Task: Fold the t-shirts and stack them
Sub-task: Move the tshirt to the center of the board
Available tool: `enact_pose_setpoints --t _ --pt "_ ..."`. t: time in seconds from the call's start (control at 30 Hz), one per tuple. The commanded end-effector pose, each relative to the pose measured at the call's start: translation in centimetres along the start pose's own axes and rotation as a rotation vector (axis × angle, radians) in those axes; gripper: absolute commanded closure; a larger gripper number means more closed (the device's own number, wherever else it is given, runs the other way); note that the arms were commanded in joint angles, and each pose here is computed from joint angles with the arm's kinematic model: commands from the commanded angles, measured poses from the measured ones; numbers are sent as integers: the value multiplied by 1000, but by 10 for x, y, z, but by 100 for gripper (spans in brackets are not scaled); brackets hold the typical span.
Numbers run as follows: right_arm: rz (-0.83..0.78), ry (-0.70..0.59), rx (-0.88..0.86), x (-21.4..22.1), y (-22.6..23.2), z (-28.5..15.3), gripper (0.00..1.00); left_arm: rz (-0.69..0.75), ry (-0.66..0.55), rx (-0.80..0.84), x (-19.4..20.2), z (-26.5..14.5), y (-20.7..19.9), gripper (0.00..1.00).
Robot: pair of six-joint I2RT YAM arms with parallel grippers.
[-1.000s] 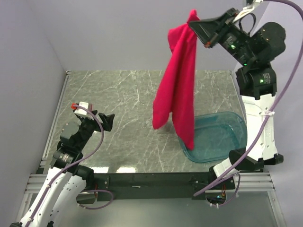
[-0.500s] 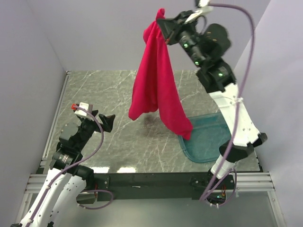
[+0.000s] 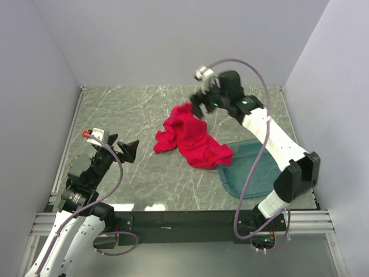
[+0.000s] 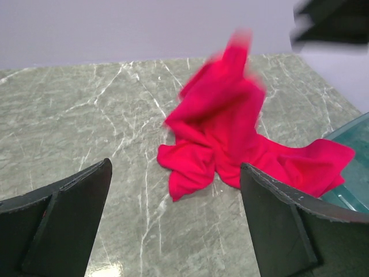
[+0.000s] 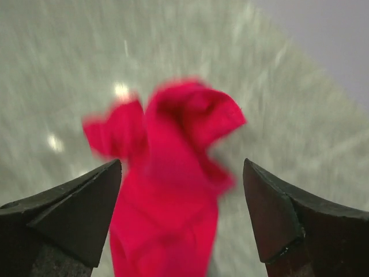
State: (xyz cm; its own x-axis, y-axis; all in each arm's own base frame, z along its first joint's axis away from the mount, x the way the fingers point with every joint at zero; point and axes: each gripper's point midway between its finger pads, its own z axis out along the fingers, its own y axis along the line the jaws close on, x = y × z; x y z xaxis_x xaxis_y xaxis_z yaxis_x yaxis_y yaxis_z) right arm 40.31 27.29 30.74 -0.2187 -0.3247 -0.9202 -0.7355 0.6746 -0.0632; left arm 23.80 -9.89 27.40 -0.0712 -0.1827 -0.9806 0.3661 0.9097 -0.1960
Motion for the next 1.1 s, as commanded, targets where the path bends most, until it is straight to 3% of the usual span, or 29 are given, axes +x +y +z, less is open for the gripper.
enact_pose_setpoints --t 0.0,0.17,0.4,0.77,0.87,0.9,0.97,1.0,1.07 --pt "-133 12 -63 19 -12 -70 9 28 -67 45 -14 -3 -8 1" --pt "-145 238 -211 109 20 -108 15 20 -67 39 -14 -2 -7 1" --pt "-56 602 -50 218 -3 -111 20 15 -72 68 -16 -4 -13 1" --pt "15 704 -2 250 -9 -102 27 16 -79 64 -17 -6 -12 1" --pt "29 723 -45 258 1 -105 42 16 -77 68 -17 -6 -13 1" --pt "41 705 -97 257 10 -104 54 16 -73 70 -16 -5 -13 1" --pt "57 688 -157 254 21 -106 64 15 -71 71 -15 -5 -13 1" --pt "67 665 -199 249 29 -106 75 15 -70 71 -15 -4 -13 1" --pt "66 636 -229 238 34 -106 87 15 -68 71 -15 -4 -13 0"
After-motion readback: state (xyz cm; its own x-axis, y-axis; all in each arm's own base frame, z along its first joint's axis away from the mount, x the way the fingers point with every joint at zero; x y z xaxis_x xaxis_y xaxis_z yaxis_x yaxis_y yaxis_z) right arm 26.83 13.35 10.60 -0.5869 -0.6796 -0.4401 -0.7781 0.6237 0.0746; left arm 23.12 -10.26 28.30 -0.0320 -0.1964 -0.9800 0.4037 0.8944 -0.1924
